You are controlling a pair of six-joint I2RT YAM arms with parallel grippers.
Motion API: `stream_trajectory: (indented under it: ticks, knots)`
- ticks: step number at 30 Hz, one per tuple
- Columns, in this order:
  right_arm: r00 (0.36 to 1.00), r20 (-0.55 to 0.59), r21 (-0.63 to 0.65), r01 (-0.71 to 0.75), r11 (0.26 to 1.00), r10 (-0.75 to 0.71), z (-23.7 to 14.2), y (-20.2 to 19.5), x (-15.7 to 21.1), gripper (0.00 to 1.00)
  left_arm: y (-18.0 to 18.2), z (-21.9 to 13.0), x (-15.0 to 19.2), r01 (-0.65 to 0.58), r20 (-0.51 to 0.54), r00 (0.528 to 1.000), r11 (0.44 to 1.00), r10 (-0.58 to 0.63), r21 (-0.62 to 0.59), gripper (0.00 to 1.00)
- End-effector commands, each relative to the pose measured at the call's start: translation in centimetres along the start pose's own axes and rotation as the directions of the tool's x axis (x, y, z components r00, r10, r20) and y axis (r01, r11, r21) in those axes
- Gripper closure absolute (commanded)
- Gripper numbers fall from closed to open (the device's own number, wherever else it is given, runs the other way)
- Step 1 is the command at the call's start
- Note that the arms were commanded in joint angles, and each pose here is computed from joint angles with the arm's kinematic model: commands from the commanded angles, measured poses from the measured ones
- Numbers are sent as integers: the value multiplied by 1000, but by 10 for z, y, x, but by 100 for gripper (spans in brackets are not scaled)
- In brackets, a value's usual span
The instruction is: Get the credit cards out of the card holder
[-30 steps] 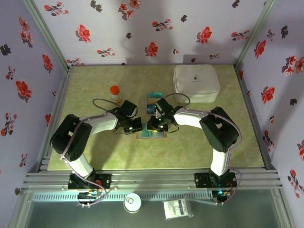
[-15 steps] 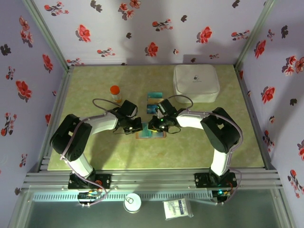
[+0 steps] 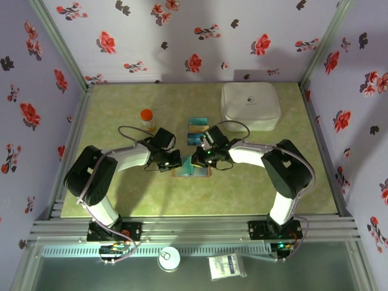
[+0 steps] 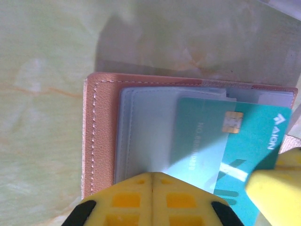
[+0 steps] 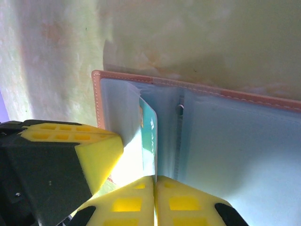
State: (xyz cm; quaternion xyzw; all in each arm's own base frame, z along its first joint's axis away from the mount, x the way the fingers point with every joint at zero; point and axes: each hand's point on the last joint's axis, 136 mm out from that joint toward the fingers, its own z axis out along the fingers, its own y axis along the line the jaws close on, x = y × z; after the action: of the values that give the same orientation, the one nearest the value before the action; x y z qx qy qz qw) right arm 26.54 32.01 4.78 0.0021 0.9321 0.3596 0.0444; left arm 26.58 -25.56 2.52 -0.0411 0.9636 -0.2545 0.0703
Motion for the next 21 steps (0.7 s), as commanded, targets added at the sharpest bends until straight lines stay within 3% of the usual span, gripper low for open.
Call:
stream_trajectory:
  ticks: [1, 21]
  knots:
    - [1000, 1, 100, 9, 995, -9, -13, -19, 5, 92, 5, -5, 3, -16, -4, 1000, 999, 16, -29, 99]
    - [998, 22, 209, 45, 977, -51, -33, -12, 1, 91, 0, -20, -2, -21, 34, 999, 1000, 21, -9, 98]
